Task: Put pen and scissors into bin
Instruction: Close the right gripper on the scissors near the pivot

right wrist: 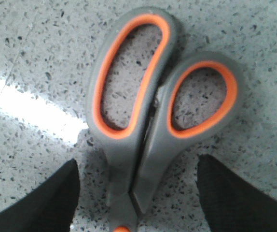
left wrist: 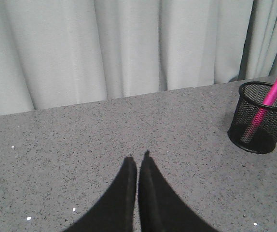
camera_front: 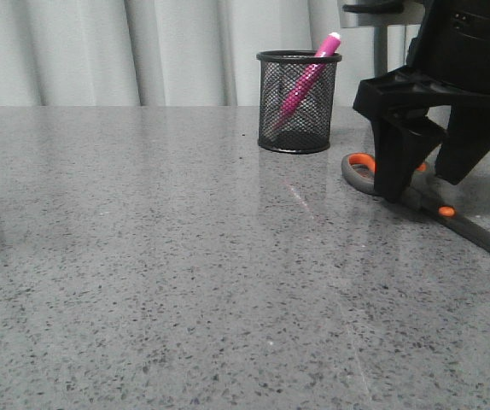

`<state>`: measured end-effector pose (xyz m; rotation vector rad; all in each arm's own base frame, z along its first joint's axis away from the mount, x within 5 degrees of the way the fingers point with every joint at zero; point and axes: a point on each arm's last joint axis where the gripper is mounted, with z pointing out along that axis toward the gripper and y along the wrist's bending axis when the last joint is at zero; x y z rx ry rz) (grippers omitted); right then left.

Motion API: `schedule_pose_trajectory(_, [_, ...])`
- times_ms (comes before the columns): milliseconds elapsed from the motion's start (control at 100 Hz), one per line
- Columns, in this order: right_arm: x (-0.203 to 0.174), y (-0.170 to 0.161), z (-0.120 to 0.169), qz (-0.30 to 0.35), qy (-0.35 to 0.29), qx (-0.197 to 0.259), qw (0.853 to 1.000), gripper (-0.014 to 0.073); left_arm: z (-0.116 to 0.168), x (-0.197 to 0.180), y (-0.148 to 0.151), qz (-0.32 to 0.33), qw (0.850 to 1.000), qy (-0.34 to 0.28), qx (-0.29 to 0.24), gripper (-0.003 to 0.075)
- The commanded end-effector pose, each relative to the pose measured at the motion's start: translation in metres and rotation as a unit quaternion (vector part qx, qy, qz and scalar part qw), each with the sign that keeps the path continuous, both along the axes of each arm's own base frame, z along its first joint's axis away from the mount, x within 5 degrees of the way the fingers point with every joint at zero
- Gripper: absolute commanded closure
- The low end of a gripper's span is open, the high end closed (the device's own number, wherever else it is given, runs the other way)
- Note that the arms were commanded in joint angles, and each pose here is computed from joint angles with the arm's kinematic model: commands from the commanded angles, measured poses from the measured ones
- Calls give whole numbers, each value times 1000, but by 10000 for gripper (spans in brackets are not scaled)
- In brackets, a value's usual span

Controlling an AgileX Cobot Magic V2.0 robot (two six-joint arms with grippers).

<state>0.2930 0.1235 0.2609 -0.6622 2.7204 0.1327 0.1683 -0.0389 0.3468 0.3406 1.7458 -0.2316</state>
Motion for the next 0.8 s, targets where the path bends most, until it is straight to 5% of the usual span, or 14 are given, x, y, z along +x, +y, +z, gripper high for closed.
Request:
schedule_pose_trajectory(0, [2,1,18,3,-41,10,999,132,13,-1,1,10,999,-24,-20,739])
schedule_pose_trajectory(790, [1,0,17,4,-35,8,999,132,13,-1,0,9,999,-24,-20,739])
